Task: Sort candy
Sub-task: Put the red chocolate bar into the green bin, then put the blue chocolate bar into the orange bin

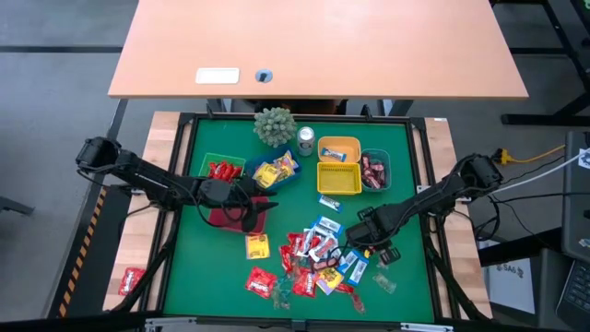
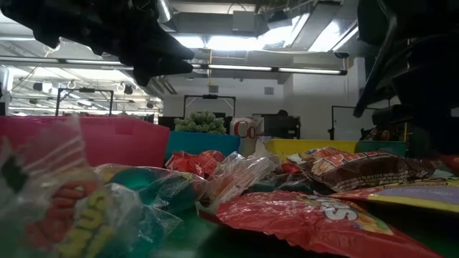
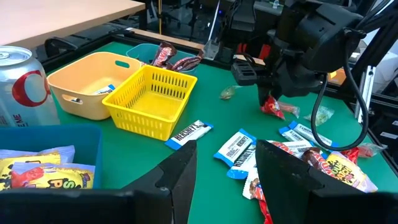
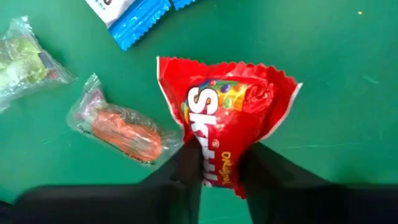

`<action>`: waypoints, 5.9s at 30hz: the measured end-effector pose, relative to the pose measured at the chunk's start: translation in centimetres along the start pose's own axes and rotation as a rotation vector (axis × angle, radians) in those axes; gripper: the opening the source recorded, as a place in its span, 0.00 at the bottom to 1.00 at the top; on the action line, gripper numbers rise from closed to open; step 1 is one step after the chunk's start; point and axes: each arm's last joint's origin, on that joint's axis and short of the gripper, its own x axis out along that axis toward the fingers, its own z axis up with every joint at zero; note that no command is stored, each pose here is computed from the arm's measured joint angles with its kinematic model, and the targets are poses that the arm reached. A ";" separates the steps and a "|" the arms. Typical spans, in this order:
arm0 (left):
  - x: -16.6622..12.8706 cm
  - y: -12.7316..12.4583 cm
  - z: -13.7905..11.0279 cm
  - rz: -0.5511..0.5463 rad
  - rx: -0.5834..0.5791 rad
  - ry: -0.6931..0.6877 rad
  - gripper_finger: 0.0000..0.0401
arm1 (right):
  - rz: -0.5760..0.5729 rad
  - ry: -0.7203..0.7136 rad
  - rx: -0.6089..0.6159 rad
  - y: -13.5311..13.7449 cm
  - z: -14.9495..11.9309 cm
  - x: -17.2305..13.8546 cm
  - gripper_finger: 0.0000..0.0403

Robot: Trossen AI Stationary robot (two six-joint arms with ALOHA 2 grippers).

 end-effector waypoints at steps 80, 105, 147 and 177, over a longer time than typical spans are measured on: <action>0.0 0.3 -0.1 0.078 0.005 -0.010 0.38 | -0.306 -0.535 0.216 -17.1 -4.6 -15.1 0.02; 0.0 0.3 -0.1 0.079 0.004 -0.010 0.38 | -0.249 -0.487 0.223 -17.2 -5.1 -10.3 0.12; 0.0 0.3 -0.2 0.082 0.010 0.004 0.38 | -0.202 -0.317 0.425 -4.8 5.2 -7.4 0.49; 0.0 0.3 -0.3 0.079 0.013 0.013 0.38 | -0.161 -0.223 0.451 -5.9 7.7 -2.7 0.49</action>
